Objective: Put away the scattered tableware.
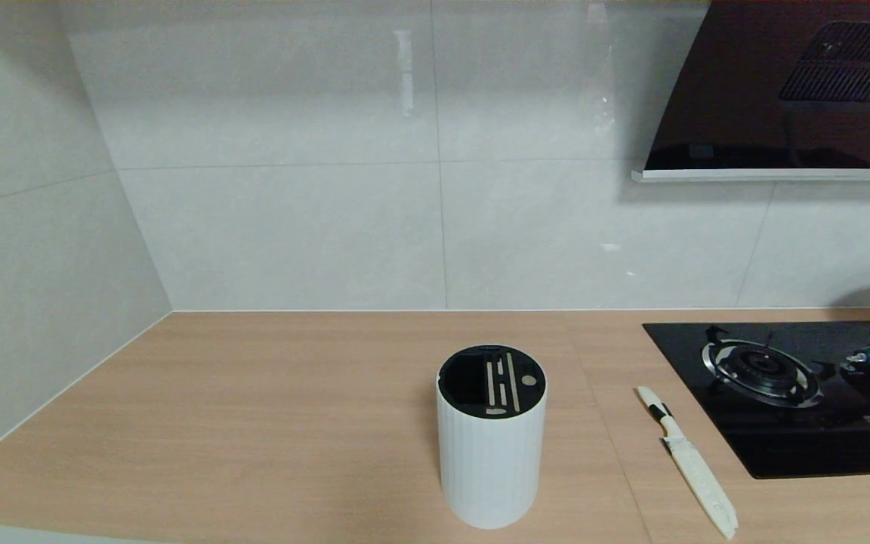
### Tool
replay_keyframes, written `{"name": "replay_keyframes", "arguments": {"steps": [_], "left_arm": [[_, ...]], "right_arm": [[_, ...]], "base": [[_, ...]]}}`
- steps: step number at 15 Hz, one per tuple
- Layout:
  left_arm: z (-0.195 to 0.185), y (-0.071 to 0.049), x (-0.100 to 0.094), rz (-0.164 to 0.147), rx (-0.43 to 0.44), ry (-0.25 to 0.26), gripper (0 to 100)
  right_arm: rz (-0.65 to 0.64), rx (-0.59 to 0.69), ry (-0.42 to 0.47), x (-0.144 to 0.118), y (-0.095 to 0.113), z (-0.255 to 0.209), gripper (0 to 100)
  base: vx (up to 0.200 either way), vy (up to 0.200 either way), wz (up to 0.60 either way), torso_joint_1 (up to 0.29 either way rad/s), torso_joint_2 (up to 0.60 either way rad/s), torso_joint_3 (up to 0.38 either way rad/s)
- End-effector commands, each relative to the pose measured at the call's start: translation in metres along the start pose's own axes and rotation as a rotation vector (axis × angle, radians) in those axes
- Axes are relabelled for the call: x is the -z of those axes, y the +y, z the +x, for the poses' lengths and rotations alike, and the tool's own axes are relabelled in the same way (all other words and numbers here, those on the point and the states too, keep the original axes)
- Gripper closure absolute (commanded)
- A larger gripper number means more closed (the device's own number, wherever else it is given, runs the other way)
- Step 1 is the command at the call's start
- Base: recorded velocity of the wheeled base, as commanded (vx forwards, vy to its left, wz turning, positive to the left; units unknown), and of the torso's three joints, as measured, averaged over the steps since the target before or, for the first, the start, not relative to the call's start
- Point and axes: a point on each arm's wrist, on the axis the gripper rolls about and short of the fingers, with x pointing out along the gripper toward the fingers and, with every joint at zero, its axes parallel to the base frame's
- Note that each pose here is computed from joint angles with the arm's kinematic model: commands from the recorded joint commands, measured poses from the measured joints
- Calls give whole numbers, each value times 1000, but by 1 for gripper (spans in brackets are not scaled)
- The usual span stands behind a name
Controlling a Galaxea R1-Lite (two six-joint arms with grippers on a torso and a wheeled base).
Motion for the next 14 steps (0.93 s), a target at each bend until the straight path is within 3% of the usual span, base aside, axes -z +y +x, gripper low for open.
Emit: {"name": "replay_keyframes", "arguments": {"steps": [1,8,10,13,14], "left_arm": [[0,0,0,0,0,-1,0],[0,0,0,0,0,-1,0],[0,0,0,-2,0,-1,0],[0,0,0,-2,0,-1,0],[0,0,0,-2,0,-1,0]], "right_arm": [[-4,-1,1,0,0,0,0],[-84,-25,-10,-2,1,-1,0],[-39,-67,-76,-50,1,-6,0],[-35,-119,0,-70,1,7,0],[-33,-123,115,-86,2,31,0]], "base": [[0,0,0,0,0,0],[0,0,0,0,0,0],[0,0,0,0,0,0],[0,0,0,0,0,0],[0,0,0,0,0,0]]}}
